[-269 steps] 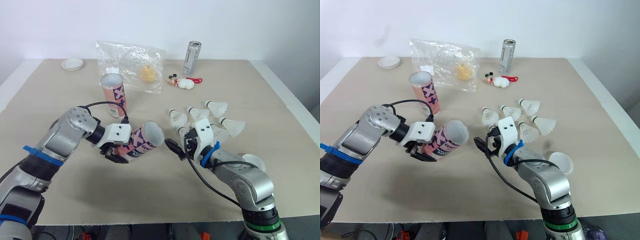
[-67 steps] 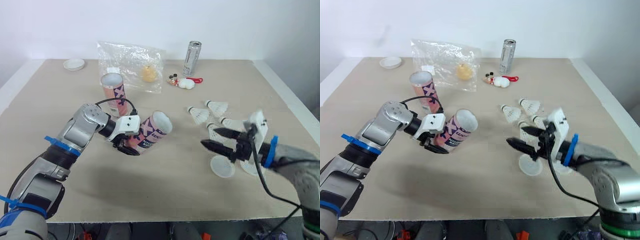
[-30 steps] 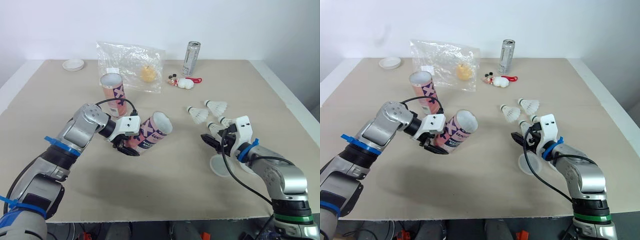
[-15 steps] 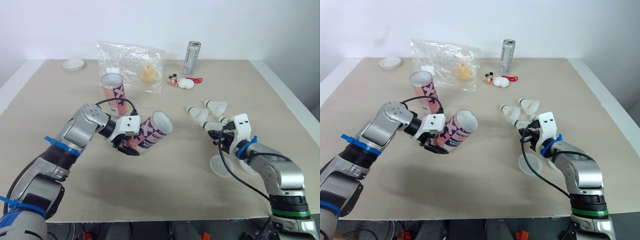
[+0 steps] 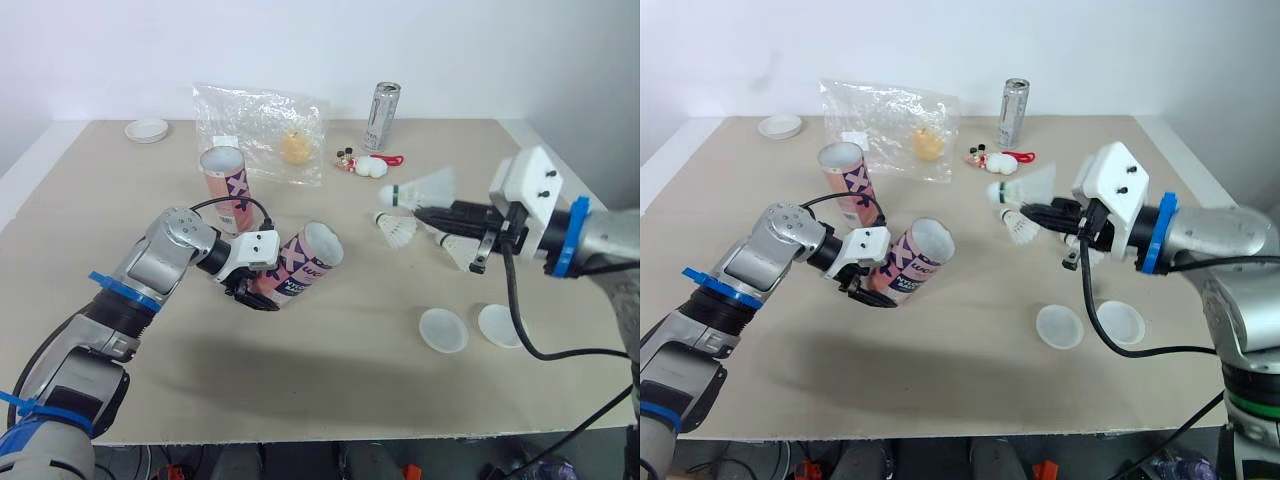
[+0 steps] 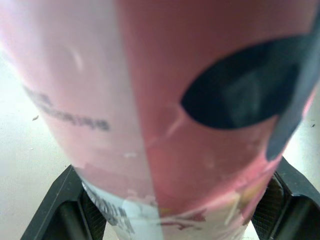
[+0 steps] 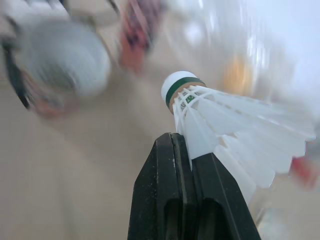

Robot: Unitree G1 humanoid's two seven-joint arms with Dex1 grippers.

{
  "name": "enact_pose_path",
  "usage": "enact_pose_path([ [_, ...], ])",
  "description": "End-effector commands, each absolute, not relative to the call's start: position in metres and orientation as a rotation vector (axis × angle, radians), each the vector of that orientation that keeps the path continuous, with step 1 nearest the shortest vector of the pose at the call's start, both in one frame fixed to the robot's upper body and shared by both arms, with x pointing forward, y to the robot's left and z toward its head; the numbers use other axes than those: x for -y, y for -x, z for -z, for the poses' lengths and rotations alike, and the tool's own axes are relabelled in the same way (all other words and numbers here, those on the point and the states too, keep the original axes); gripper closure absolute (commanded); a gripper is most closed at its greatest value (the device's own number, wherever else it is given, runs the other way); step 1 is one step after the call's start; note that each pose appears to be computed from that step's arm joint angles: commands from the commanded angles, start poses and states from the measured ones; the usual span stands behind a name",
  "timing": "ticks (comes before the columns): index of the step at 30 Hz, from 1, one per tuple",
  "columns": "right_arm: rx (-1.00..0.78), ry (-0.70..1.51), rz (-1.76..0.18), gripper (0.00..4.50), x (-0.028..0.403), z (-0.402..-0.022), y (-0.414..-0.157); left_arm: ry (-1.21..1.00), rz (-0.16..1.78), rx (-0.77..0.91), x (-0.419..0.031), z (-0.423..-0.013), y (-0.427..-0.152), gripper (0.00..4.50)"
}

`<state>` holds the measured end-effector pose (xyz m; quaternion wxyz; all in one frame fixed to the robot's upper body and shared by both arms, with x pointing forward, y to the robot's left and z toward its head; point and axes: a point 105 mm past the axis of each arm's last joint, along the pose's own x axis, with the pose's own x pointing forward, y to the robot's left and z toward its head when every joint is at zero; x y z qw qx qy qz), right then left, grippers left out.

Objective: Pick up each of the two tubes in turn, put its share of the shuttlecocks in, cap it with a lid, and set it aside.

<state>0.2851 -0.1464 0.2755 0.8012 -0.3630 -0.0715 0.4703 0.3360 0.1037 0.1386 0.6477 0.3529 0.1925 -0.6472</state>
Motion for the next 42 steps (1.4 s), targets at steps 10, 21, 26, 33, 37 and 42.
enact_pose_path([
  [10,0.284,1.202,-1.284,4.48,0.098,-0.257,-0.290,-0.801,1.460,-0.420,-0.100,-0.142,-0.336,1.25],
  [21,0.354,1.196,-1.380,2.54,0.073,-0.265,-0.288,-0.797,1.449,-0.418,-0.100,-0.142,-0.335,1.25],
  [26,0.338,1.037,-1.393,0.59,0.076,-0.275,-0.284,-0.798,1.448,-0.418,-0.101,-0.142,-0.335,1.25],
  [33,0.255,0.751,-1.304,0.05,0.102,-0.290,-0.283,-0.804,1.457,-0.418,-0.099,-0.141,-0.335,1.25],
  [37,0.240,0.629,-1.256,0.05,0.111,-0.293,-0.284,-0.817,1.463,-0.416,-0.099,-0.142,-0.335,1.25],
  [42,0.228,0.556,-1.256,1.28,0.106,-0.291,-0.289,-0.832,1.472,-0.408,-0.096,-0.144,-0.336,1.25],
])
